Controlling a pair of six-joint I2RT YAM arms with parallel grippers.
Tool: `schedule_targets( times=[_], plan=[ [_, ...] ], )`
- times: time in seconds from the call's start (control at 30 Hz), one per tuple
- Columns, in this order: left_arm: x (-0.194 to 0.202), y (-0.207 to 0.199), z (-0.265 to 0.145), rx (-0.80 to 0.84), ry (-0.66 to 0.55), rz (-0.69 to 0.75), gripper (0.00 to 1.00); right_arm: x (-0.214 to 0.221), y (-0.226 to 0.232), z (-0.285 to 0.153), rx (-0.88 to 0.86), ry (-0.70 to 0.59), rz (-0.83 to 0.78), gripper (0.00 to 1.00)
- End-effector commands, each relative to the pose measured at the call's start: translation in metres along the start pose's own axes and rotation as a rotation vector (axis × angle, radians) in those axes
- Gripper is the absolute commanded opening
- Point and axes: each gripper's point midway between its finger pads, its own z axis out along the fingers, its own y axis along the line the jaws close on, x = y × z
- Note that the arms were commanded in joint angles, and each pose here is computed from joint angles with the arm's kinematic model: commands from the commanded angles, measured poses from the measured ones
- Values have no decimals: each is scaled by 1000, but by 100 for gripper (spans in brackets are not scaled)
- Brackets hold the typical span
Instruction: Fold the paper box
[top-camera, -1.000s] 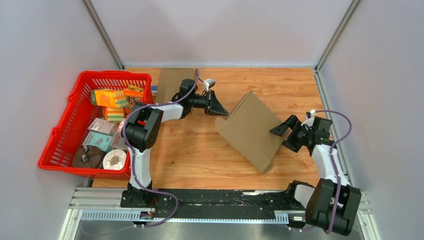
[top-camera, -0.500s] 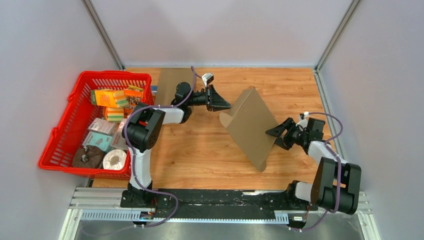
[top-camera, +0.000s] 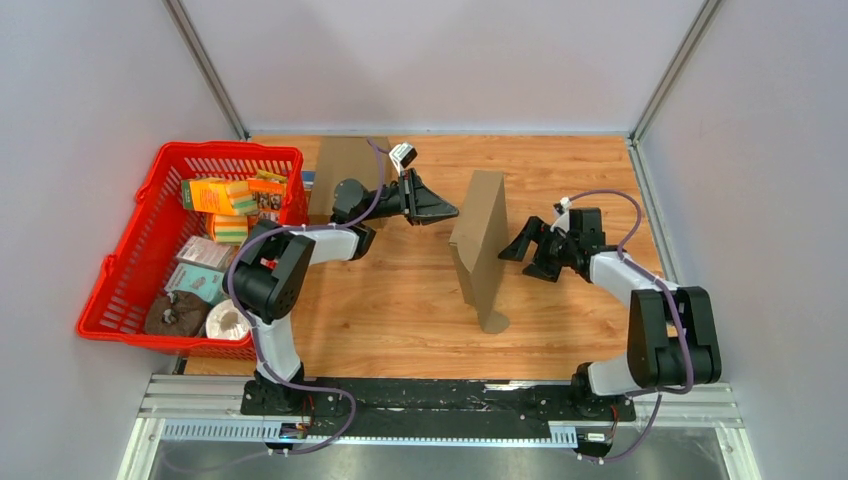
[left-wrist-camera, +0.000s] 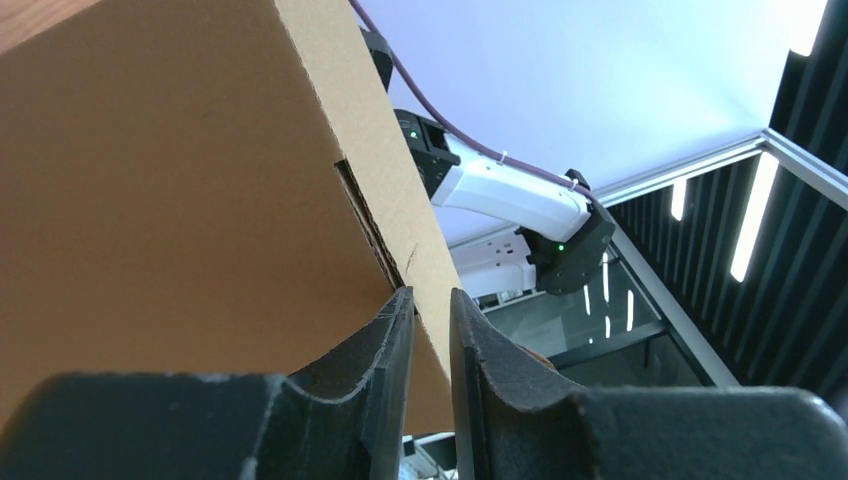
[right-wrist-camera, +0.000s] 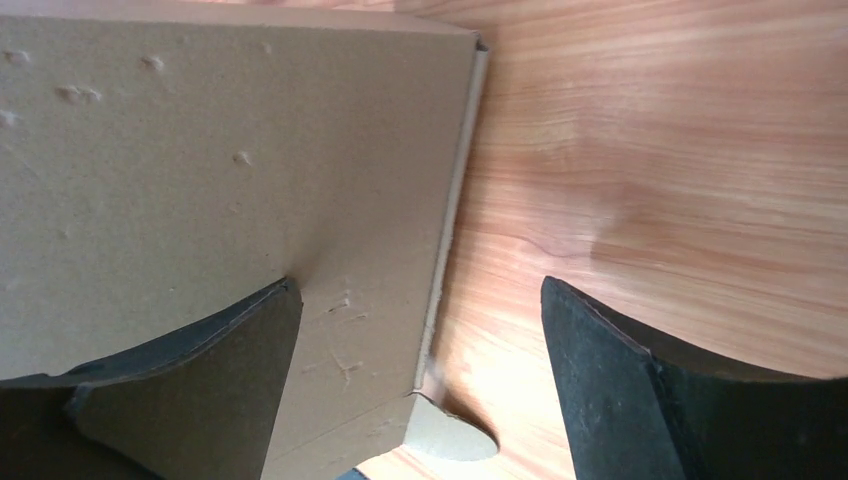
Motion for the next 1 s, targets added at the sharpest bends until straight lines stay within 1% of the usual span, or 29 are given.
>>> schedule_targets(
  times=[0.0,0.03,0.07,0.1,0.13,0.3,0.33,0.4,0.43,0.5,0.53,0.6,0.73,0.8,0.83,0.87,0.9,0.97],
  plan=[
    [18,19,2,-50,41,20,30,-14,-5,-19,142,-51,-145,95],
    [18,25,2,-70,41,20,30,-16,-8,-25,178,-76,-158,96],
    [18,26,2,-79,39,22,30,-14,-6,-30,183,-82,-170,98],
    [17,29,1,-88,37,20,30,-17,5,-40,167,-117,-199,99],
    [17,34,1,-106,39,19,30,-14,8,-44,165,-124,-206,99],
    [17,34,1,-122,39,26,30,-8,62,-78,-20,-211,-264,100],
    [17,35,1,-127,37,24,30,-8,81,-90,-78,-243,-310,100],
    [17,36,1,-130,36,25,30,3,106,-97,-142,-236,-403,100],
    [17,36,1,-131,34,24,30,12,121,-102,-161,-261,-500,100],
    [17,36,1,-137,33,27,30,20,134,-107,-170,-296,-586,100],
    [18,37,0,-143,31,26,29,30,149,-110,-199,-315,-639,100],
    [19,39,-1,-157,30,31,29,39,159,-112,-217,-329,-683,100],
    [23,42,-4,-182,28,30,29,53,174,-119,-152,-491,-770,100],
    [23,43,-3,-189,25,29,29,59,177,-118,-128,-527,-814,100],
    [25,43,-3,-189,27,30,29,60,182,-121,-109,-583,-819,100],
    [26,42,-1,-188,27,33,29,61,182,-120,-84,-604,-829,100],
    [28,43,-1,-191,30,28,29,60,184,-114,-43,-614,-855,100],
    [29,40,1,-192,23,35,28,58,186,-113,63,-678,-858,100]
  ],
)
